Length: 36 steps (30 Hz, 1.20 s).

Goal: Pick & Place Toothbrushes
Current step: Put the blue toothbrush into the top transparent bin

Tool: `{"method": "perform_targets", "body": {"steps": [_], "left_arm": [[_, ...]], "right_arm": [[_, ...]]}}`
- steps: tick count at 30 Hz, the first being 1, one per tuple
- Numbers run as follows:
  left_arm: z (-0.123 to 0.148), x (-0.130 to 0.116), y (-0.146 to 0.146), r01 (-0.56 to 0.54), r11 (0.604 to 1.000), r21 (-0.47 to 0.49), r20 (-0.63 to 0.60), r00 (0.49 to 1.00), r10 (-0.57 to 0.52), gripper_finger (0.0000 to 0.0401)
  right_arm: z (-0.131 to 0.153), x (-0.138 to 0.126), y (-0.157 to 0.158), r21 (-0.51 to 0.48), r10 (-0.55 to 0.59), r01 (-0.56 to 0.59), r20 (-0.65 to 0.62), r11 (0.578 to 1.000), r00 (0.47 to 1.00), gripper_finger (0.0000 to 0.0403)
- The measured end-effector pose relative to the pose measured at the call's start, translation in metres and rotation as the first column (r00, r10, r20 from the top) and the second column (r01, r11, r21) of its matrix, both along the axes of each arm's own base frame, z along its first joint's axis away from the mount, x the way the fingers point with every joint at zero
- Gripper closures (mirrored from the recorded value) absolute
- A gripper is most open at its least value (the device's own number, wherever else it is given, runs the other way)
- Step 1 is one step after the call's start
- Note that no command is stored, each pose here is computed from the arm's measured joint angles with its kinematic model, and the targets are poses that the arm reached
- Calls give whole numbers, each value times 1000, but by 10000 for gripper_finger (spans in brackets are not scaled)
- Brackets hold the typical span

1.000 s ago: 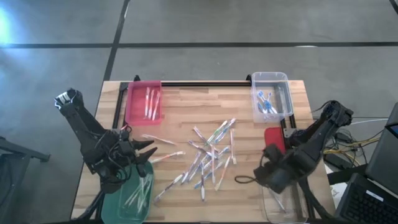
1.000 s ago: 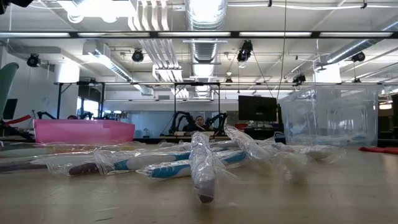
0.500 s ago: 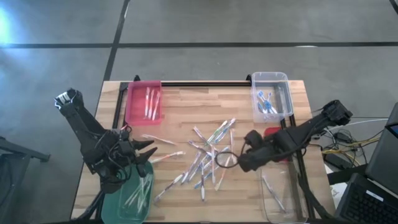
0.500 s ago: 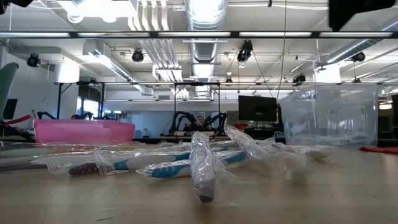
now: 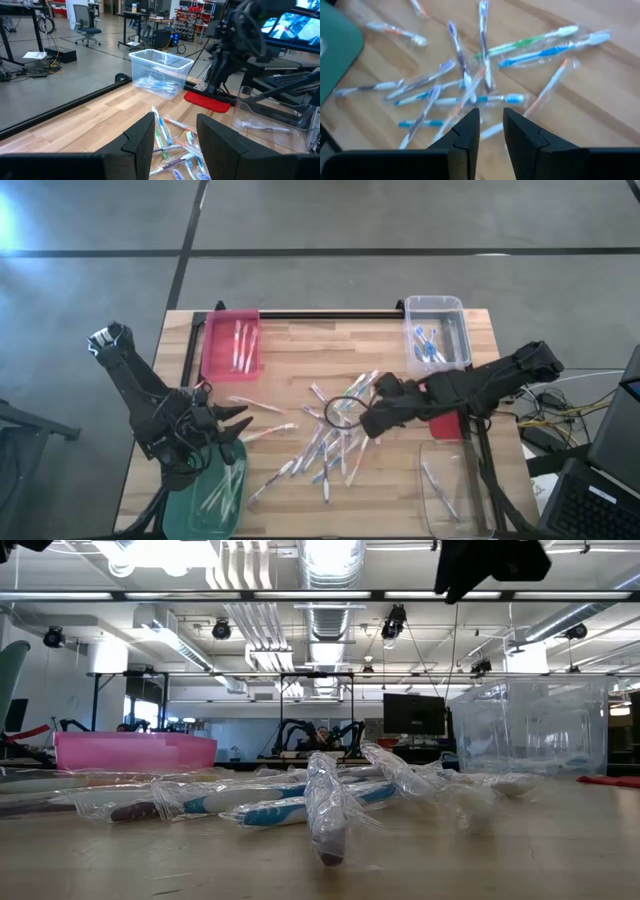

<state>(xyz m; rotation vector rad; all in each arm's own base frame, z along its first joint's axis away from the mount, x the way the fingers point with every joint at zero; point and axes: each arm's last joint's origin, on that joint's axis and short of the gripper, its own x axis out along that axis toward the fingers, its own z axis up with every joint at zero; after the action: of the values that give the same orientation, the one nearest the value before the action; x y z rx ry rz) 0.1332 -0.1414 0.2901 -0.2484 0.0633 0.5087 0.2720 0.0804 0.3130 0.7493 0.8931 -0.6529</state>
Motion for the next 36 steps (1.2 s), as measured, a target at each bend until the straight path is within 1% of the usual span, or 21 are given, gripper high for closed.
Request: {"method": "perform_targets", "body": {"steps": [5,8,10,13,15,18,20,24,28,30,33,36], "left_arm": [[0,0,0,-1,1000,0,0,1000,1,249],[0,0,0,-1,1000,0,0,1000,1,249],[0,0,0,-1,1000,0,1,1000,1,249],[0,0,0,-1,1000,-1,0,1000,1,249],[0,0,0,-1,1000,0,0,1000,1,249],[0,0,0,-1,1000,0,1,1000,1,249],[0,0,0,-1,1000,0,1,1000,1,249],[0,0,0,0,1000,0,0,1000,0,249],[0,0,0,-1,1000,0,1,1000,1,249],[0,0,0,0,1000,0,0,1000,0,249],[0,0,0,0,1000,-1,0,1000,0,249],[0,0,0,-1,1000,-1,1,1000,1,249]], "right_arm": [[-7,15,-19,-24,-33,33,-7,999,999,301],[-11,19,-30,-34,-124,124,-5,992,992,289],[-12,21,-37,-46,-218,219,19,975,976,279],[-16,24,-47,-8,-380,381,45,925,924,264],[-19,26,-54,18,-452,452,48,892,891,254],[-25,31,-61,12,-483,483,34,876,875,238],[-31,35,-64,20,-523,523,24,852,852,228],[-45,44,-70,52,-616,615,2,787,788,207],[-62,52,-75,104,-715,715,-45,691,698,183],[-72,57,-78,128,-735,741,-98,659,671,171],[-84,62,-80,152,-736,757,-179,635,653,155],[-96,66,-81,155,-738,772,-228,617,635,143]]}}
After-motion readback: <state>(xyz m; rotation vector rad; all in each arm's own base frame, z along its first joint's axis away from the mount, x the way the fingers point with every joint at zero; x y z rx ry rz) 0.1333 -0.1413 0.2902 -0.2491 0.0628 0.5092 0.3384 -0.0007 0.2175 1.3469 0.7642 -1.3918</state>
